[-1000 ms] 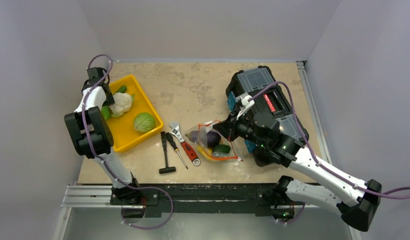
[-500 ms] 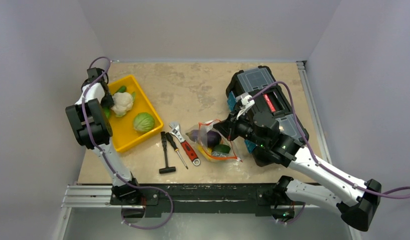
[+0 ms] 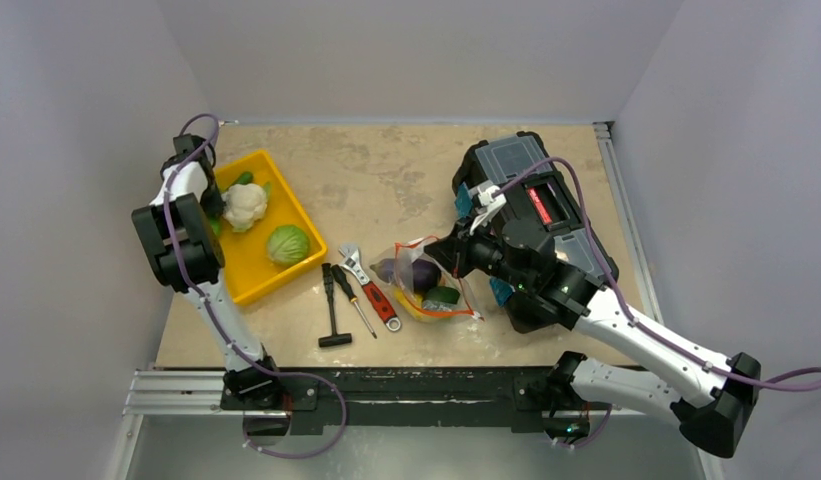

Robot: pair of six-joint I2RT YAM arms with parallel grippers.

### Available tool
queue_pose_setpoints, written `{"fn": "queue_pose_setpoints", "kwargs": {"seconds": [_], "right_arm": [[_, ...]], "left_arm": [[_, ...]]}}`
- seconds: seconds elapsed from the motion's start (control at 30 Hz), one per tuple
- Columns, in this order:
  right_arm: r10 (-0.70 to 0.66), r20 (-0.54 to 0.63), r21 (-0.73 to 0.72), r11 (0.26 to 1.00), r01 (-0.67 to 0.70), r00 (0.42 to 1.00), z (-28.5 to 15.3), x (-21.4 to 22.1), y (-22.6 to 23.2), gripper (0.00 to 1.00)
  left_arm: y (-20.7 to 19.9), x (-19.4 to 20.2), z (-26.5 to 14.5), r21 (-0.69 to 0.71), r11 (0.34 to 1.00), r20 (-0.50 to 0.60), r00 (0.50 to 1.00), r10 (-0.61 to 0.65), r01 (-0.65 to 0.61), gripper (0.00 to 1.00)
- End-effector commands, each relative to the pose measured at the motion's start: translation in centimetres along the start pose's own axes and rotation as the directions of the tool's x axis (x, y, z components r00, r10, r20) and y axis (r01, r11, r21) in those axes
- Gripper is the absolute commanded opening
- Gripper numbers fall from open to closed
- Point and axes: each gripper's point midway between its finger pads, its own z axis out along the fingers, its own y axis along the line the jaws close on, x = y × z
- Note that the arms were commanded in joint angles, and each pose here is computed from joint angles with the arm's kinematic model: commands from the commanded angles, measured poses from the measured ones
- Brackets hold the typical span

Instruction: Place the food in the zip-top bag and seal the zipper

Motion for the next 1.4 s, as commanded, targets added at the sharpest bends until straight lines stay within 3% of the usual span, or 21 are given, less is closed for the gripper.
{"fn": "queue_pose_setpoints", "kwargs": {"seconds": [0.0, 0.1, 0.47, 0.63, 0.77, 0.87, 1.03, 1.13, 1.37], "right_arm": [[-0.017, 0.07, -0.015, 1.0, 0.018, 0.997, 0.1, -3.3, 1.1, 0.0], [-0.018, 0.049, -0.003, 1.0, 0.018, 0.999, 0.6, -3.0, 0.9, 0.0], [0.03, -0.024, 0.067, 0.997, -0.028, 0.999, 1.5, -2.3, 0.0, 0.0], [0.041, -0.039, 0.086, 0.996, -0.038, 0.998, 1.4, -2.6, 0.1, 0.0], [0.057, -0.025, 0.1, 0.993, -0.055, 0.998, 1.2, -3.5, 0.2, 0.0], [0.076, -0.021, 0.097, 0.993, -0.074, 0.997, 1.1, -3.8, 0.4, 0.0], [0.107, -0.03, 0.117, 0.988, -0.103, 0.994, 1.3, -3.3, 0.1, 0.0], [0.124, -0.035, 0.125, 0.985, -0.119, 0.992, 1.5, -3.1, 0.0, 0.0], [0.132, -0.022, 0.139, 0.982, -0.128, 0.991, 1.4, -3.6, -0.1, 0.0]], "left_arm": [[1.6, 0.8, -3.5, 0.006, 0.998, 0.015, 0.998, -0.068, 0.068, 0.07], [1.4, 0.7, -6.8, 0.061, 0.988, 0.058, 0.988, -0.145, 0.142, 0.02], [-0.8, 4.3, -18.4, 0.368, 0.874, 0.178, 0.899, -0.4, 0.317, 0.0], [-1.5, 5.6, -24.8, 0.496, 0.824, 0.266, 0.856, -0.444, 0.273, 0.0], [-3.9, 7.7, -30.1, 0.599, 0.788, 0.336, 0.85, -0.405, 0.139, 0.0], [-6.8, 9.8, -33.4, 0.721, 0.69, 0.317, 0.86, -0.4, 0.055, 0.0], [-12.7, 14.6, -39.2, 0.889, 0.437, 0.288, 0.907, -0.306, -0.135, 0.0], [-15.4, 17.9, -42.1, 0.926, 0.309, 0.291, 0.93, -0.226, -0.215, 0.0], [-19.0, 24.3, -48.1, 0.937, 0.078, 0.347, 0.936, -0.067, -0.342, 0.0]]}}
